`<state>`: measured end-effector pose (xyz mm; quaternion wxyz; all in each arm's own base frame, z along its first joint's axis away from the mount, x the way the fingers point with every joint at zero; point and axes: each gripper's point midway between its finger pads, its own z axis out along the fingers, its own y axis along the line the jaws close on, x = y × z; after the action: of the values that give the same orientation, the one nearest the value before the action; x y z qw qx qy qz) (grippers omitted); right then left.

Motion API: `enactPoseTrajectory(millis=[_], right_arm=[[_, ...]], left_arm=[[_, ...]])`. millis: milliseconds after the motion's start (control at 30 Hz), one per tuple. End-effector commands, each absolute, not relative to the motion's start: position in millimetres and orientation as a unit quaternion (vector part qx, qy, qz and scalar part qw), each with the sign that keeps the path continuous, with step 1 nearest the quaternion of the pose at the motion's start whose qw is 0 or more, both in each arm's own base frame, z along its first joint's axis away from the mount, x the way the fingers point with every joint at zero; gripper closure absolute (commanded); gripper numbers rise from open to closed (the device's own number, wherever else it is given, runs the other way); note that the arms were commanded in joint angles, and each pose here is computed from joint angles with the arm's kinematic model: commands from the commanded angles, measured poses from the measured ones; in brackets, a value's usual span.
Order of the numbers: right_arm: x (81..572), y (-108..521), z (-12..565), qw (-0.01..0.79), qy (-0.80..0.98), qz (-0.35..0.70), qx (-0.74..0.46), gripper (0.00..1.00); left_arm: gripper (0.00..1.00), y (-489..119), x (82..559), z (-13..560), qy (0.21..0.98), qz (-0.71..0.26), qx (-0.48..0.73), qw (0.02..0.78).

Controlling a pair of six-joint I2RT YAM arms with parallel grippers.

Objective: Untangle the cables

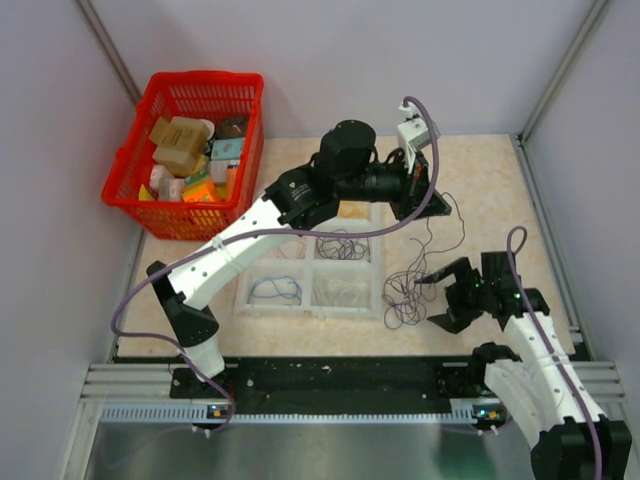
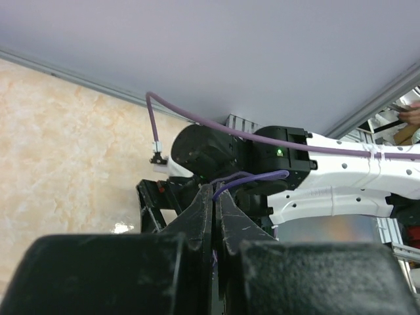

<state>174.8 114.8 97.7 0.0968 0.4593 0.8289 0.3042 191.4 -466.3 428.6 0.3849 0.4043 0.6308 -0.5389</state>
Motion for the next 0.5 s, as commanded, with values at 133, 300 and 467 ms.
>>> enactPoseTrajectory(millis=[133, 300, 467], right_arm=[[177.6, 149.9, 107.7, 0.010, 0.732, 0.421, 0.535, 0.01], [193.9, 161.6, 111.7, -0.003, 0.688, 0.467, 0.555, 0.09], [207.3, 172.1, 129.6, -0.015, 0.665, 0.499, 0.555, 0.53]], left_arm=[[1.00, -465.2, 181.7, 471.3, 0.583, -0.572, 0.405, 0.410], [1.00, -464.5, 174.6, 478.9, 0.575, -0.588, 0.402, 0.402], [1.00, -463.6, 170.8, 481.9, 0.574, -0.592, 0.399, 0.400]])
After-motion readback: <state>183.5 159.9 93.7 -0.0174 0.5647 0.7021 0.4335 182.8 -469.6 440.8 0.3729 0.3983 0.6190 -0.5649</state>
